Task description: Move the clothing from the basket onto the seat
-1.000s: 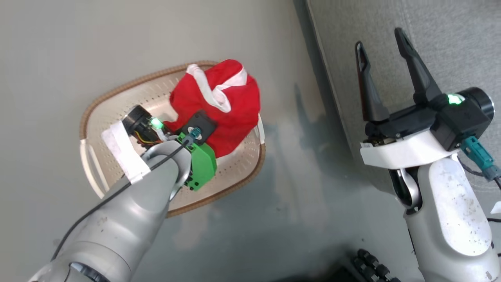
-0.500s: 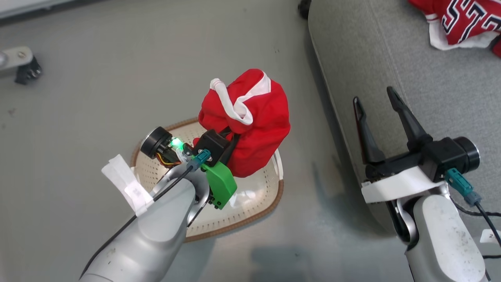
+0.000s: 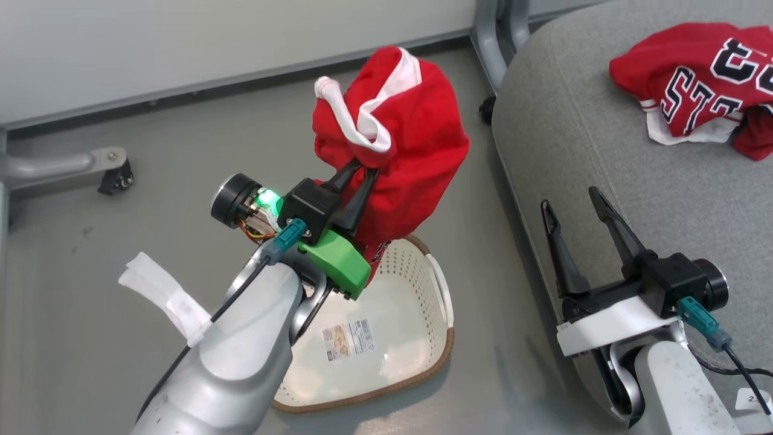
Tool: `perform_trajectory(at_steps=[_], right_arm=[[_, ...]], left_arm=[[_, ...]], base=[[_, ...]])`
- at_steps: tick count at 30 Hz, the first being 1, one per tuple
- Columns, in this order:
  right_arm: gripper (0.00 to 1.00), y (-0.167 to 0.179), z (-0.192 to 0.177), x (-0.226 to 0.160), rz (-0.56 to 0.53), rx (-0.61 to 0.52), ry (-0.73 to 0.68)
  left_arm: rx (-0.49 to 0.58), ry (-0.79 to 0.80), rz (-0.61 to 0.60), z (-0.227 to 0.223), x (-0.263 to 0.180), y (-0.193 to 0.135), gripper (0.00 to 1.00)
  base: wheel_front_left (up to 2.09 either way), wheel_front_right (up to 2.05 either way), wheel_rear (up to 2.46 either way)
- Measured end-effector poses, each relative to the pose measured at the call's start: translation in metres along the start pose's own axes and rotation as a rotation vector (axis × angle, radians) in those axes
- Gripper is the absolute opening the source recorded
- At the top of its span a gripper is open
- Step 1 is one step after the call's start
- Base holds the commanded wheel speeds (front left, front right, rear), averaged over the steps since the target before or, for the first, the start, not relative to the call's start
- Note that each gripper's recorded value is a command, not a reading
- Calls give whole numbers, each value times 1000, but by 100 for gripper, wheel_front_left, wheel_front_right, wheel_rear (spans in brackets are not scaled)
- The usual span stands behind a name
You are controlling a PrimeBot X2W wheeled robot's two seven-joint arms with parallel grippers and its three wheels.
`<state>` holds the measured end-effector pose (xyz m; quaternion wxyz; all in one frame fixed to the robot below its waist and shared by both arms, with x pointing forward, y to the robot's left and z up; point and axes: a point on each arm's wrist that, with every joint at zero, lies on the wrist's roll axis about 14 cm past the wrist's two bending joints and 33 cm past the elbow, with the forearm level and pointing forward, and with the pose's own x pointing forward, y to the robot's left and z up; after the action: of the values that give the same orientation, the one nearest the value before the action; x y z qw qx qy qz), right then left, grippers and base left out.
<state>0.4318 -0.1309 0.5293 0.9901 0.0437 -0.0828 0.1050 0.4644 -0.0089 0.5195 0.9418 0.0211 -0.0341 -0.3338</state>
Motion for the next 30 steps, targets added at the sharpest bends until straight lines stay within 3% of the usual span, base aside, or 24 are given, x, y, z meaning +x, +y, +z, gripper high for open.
perform_trajectory(at_steps=[12,21,30], right_arm=[[100,11,18,-13,18,17,-37],[100,26,23,-12,62,27,-55],[100,71,42,6,222,37,-115]], left_arm=[[68,-201,5,80,-8,-5,0],[82,-214,3,85,-9,-6,0],[79,-202,2,79,-8,-5,0]], base=[[0,0,0],[0,0,0],[0,0,0]])
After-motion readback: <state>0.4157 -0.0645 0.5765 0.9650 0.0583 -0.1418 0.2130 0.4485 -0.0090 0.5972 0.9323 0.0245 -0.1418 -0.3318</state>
